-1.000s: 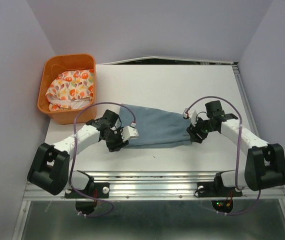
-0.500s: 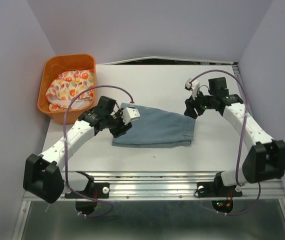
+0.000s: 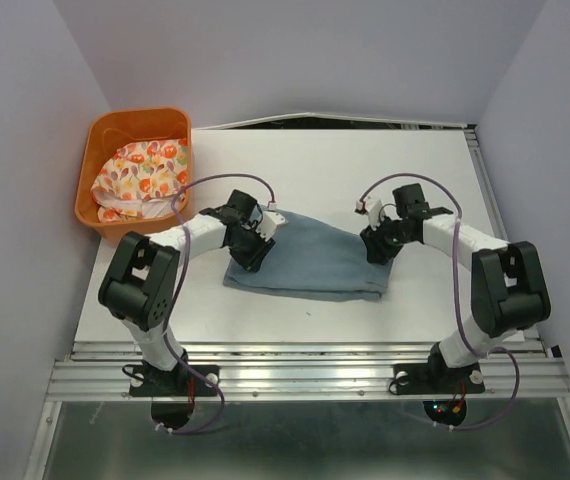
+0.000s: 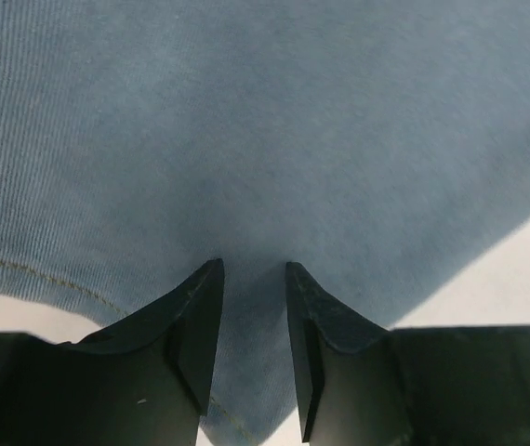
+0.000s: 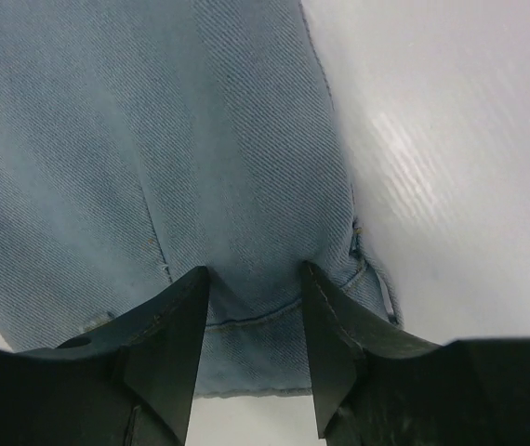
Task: Fold and stack the skirts
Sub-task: Fold the skirt
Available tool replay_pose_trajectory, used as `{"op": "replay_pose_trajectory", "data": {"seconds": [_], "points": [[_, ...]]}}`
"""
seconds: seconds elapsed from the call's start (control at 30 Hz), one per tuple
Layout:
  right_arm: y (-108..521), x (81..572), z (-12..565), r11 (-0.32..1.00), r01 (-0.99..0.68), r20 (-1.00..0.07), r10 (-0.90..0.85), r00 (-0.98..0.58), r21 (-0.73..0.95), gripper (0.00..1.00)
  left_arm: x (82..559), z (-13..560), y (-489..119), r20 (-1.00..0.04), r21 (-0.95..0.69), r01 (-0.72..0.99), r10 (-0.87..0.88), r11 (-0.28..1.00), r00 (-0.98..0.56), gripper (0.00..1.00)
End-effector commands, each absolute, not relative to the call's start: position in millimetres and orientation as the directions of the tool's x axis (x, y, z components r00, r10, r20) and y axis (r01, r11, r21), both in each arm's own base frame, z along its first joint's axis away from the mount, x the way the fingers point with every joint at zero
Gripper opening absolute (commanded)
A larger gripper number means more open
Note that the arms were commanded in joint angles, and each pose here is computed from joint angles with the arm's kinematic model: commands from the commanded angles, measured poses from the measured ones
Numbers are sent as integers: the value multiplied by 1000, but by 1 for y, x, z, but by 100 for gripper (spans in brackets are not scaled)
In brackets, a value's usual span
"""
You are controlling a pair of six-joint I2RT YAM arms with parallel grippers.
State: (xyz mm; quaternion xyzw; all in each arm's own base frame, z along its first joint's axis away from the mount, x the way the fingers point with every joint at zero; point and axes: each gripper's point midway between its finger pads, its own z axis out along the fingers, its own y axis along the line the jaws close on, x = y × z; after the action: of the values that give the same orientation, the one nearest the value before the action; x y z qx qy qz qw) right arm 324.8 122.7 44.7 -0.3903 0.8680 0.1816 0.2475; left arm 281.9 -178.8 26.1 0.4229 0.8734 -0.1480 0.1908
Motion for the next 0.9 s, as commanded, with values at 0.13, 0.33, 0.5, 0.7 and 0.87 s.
{"op": "replay_pose_trajectory", "data": {"seconds": [0.13, 0.33, 0.5, 0.7, 0.87], "points": [[140, 224, 42, 556, -806, -472, -666, -578, 203, 53, 378, 23, -201, -493, 24, 742, 654, 669, -574, 42], [213, 202, 101, 442, -820, -566, -594, -571, 364, 66, 471, 66, -238, -597, 66, 714, 601, 697, -532, 49], [238, 246, 151, 462, -826, -652, -524, -548, 324, 69, 480, 137, -241, -715, 81, 734, 553, 674, -428, 58], [241, 284, 158, 519, -779, -674, -438, -595, 351, 60, 395, 186, -253, -836, -153, 810, 363, 567, -412, 58], [246, 278, 131, 486, -686, -582, -372, -723, 541, 47, 302, 185, -275, -833, -382, 834, 242, 398, -497, 51]]}}
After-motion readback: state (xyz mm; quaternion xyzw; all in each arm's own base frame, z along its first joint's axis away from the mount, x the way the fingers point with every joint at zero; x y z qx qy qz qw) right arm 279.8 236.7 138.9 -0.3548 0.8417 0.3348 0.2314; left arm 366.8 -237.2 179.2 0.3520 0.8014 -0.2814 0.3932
